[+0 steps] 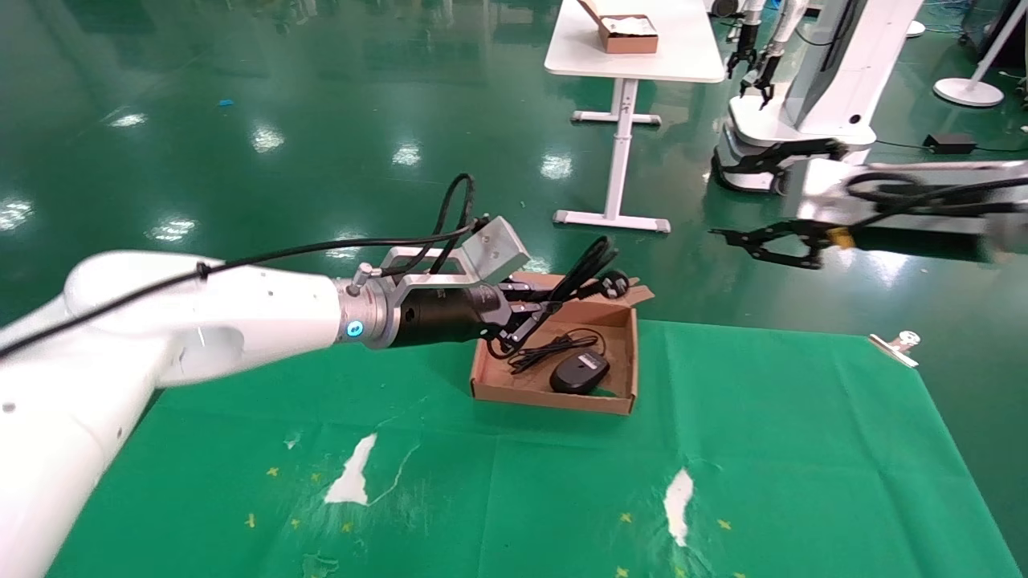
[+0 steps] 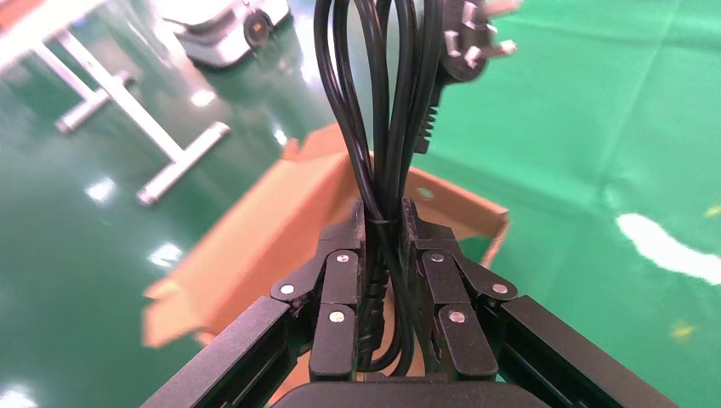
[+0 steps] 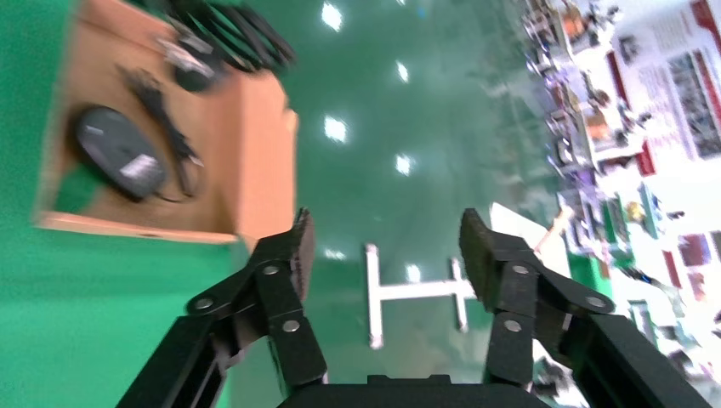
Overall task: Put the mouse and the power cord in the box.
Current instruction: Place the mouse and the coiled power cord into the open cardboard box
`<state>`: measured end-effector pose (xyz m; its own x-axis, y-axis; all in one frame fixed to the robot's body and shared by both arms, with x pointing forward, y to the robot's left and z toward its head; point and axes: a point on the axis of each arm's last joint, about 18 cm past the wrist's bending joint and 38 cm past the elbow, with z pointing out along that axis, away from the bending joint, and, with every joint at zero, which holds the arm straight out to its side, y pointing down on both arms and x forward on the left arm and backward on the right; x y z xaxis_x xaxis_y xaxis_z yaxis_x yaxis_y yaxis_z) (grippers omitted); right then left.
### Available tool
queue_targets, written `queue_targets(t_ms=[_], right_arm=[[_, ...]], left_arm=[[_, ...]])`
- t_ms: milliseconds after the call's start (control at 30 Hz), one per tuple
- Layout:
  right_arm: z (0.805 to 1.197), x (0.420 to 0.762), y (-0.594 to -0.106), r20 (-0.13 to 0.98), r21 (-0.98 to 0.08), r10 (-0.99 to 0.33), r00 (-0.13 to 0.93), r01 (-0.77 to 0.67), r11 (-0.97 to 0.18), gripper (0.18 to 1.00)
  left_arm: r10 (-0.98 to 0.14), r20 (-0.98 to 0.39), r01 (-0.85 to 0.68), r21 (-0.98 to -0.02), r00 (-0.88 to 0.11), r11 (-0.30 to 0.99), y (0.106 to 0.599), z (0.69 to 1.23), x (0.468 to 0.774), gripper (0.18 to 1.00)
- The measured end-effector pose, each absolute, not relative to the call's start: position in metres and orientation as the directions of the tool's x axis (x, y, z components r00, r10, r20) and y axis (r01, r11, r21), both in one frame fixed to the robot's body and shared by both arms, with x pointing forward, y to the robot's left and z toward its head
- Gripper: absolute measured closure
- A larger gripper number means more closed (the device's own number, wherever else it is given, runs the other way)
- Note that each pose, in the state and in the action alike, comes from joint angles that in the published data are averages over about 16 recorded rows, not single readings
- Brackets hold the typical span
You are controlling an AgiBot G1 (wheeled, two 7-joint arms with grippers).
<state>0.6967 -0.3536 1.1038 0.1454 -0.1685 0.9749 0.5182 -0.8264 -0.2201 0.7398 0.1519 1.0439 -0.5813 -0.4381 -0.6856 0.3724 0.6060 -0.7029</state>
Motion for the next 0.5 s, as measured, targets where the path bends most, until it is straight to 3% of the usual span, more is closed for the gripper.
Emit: queue_targets(t_ms=[200, 500], right_arm=[[1.112, 0.682, -0.366, 0.975, -0.221, -0.166, 0.149, 0.536, -0.815, 0.514], [1.112, 0.678, -0.369, 0.974, -0.222, -0.165, 0.153, 0.543, -0.810, 0.342]], left_arm=[[-0.486, -0.643, 0.319, -0.741, -0.593, 0.591, 0.135, 1.032, 0.743, 0.926], [-0.486, -0.677, 0.326, -0.712, -0.553, 0.622, 0.117, 1.034, 0.743, 0.924]])
